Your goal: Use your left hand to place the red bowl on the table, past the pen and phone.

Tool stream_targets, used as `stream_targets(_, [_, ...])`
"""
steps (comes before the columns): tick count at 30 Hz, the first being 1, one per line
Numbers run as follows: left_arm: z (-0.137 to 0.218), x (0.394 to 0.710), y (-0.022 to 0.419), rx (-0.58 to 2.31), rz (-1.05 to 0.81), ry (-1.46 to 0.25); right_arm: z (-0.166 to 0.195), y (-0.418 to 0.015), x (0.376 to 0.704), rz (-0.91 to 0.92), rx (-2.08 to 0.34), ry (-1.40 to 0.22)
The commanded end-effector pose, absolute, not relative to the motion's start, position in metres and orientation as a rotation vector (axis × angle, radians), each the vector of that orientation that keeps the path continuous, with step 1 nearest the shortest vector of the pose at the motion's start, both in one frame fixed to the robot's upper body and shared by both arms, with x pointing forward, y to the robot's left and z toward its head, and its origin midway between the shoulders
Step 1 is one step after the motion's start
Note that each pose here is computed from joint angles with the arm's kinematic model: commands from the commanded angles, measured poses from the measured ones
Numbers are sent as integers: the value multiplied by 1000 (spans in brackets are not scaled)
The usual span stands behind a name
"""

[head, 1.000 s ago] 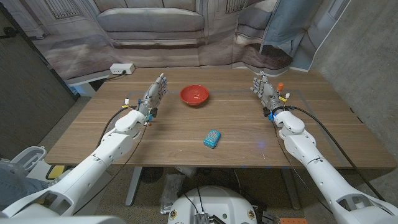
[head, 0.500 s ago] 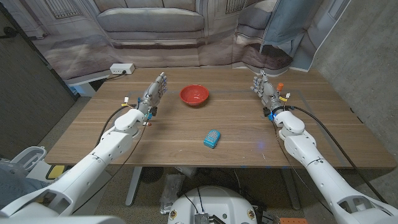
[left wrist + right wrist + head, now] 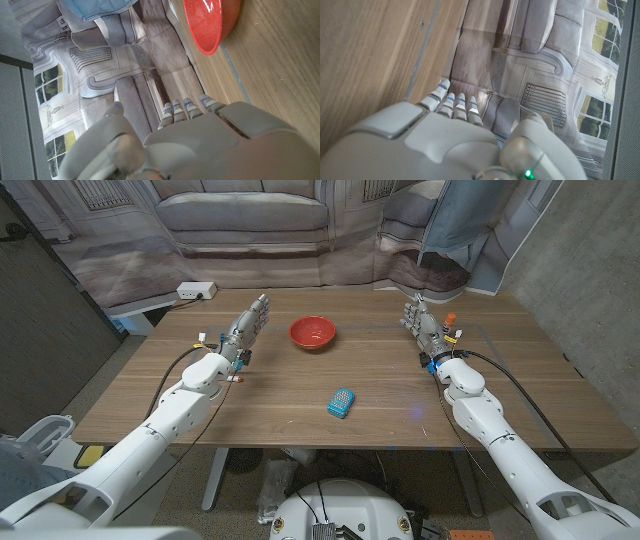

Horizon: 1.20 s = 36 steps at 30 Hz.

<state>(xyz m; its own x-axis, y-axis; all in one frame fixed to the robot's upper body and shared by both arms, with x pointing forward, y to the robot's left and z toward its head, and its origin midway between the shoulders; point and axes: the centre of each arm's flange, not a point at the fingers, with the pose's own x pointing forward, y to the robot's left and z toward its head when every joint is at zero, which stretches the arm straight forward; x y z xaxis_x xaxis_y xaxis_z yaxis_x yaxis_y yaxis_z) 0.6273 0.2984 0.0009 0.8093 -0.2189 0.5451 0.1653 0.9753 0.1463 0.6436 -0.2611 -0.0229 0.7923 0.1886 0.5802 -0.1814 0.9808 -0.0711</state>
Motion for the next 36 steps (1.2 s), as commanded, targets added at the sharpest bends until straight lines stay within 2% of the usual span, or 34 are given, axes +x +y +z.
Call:
stream_targets(1, [14, 620, 288, 144, -228, -635, -24, -264, 637, 188, -8, -635])
stream_targets(24, [14, 621, 268, 164, -282, -666, -17, -263, 631, 217, -16, -658])
stream_targets(36, [20, 615, 260, 297, -196, -687, -18, -261, 637, 228, 1, -660])
